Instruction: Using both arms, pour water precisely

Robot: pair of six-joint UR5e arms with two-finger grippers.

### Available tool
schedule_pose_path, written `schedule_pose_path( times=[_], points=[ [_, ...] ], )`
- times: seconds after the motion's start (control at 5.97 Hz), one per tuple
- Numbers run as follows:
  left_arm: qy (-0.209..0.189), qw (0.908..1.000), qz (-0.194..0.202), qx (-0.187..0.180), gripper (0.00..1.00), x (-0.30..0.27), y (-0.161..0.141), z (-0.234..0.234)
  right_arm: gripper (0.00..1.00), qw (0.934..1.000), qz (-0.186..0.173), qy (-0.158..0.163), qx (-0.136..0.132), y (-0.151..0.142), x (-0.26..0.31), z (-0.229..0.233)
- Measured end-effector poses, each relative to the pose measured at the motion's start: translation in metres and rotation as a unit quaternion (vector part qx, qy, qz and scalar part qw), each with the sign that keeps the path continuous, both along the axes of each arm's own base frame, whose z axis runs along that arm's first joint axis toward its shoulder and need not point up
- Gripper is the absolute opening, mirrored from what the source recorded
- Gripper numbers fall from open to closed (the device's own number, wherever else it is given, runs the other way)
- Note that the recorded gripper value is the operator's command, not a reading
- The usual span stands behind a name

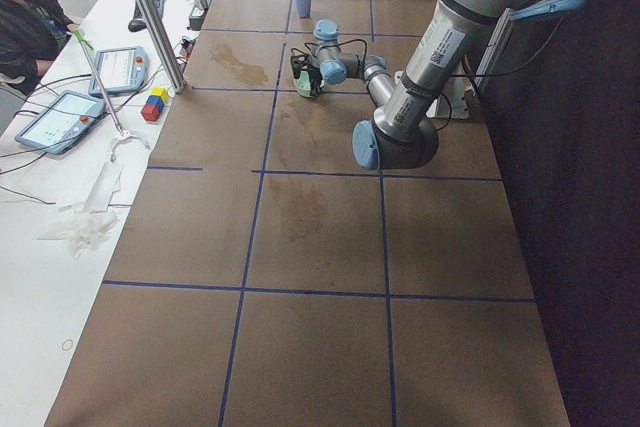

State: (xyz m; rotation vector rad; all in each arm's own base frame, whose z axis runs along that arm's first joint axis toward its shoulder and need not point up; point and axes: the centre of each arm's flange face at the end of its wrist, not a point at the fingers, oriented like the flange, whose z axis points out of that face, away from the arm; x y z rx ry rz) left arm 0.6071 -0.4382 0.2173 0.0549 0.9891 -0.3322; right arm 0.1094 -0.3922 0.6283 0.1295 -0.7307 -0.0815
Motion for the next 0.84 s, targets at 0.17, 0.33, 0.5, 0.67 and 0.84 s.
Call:
schedule_pose_path(
  times=[0.17,0.33,0.5,0.67,0.84],
  points=[
    [0.001,1.0000,0.000,0.001,0.00,-0.001,0.000,-0.001,1.00,1.0000,0.001,0.000,-0.002,0.000,0.000,0.001],
    [0.003,1.0000,-0.001,0.001,0.00,-0.004,-0.001,-0.004,1.00,1.0000,0.002,-0.001,-0.003,0.000,0.000,0.002],
    [0.008,1.0000,-0.002,0.000,0.00,-0.012,-0.006,-0.008,1.00,1.0000,0.002,-0.001,-0.005,0.000,0.000,0.002],
    [0.018,0.9998,0.000,-0.007,0.00,-0.028,-0.016,-0.013,1.00,1.0000,0.003,-0.001,-0.006,0.000,0.000,0.003],
    [0.026,0.9995,0.003,-0.017,0.00,-0.050,-0.028,-0.010,1.00,1.0000,0.003,-0.001,-0.006,0.000,0.000,0.002]
  ],
)
